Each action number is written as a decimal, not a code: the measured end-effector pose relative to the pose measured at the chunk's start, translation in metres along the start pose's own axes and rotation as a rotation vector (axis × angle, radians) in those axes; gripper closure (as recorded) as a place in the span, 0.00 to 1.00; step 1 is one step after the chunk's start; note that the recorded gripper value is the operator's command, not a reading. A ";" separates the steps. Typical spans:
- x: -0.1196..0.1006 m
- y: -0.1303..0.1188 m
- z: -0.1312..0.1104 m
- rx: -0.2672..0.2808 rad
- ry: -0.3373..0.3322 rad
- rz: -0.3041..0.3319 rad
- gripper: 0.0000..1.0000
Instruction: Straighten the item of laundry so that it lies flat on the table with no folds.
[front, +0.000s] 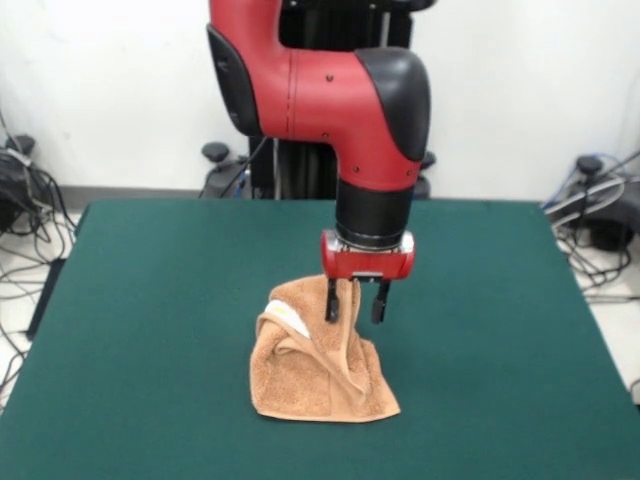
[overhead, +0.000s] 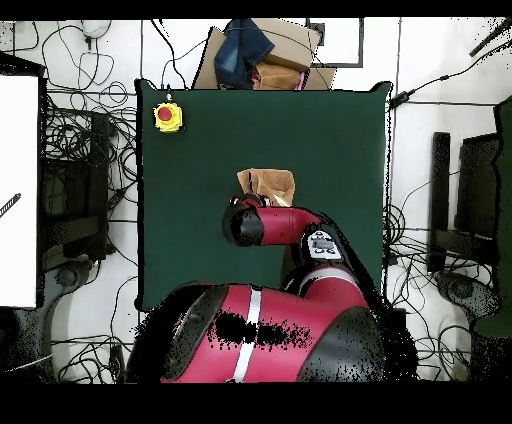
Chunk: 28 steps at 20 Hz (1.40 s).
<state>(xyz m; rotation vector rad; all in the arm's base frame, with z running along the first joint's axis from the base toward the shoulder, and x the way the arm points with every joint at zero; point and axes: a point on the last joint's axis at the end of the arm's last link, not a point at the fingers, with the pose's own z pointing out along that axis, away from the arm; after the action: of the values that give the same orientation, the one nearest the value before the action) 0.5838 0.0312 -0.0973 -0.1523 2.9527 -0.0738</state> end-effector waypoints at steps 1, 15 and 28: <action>0.000 -0.001 0.002 0.001 -0.001 -0.002 0.00; -0.007 -0.007 0.012 0.009 -0.018 -0.023 0.00; -0.033 -0.022 -0.014 0.033 -0.074 -0.024 0.00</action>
<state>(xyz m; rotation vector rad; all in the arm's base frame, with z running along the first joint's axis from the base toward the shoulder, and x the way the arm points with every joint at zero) 0.6157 0.0132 -0.0759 -0.1822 2.8741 -0.1169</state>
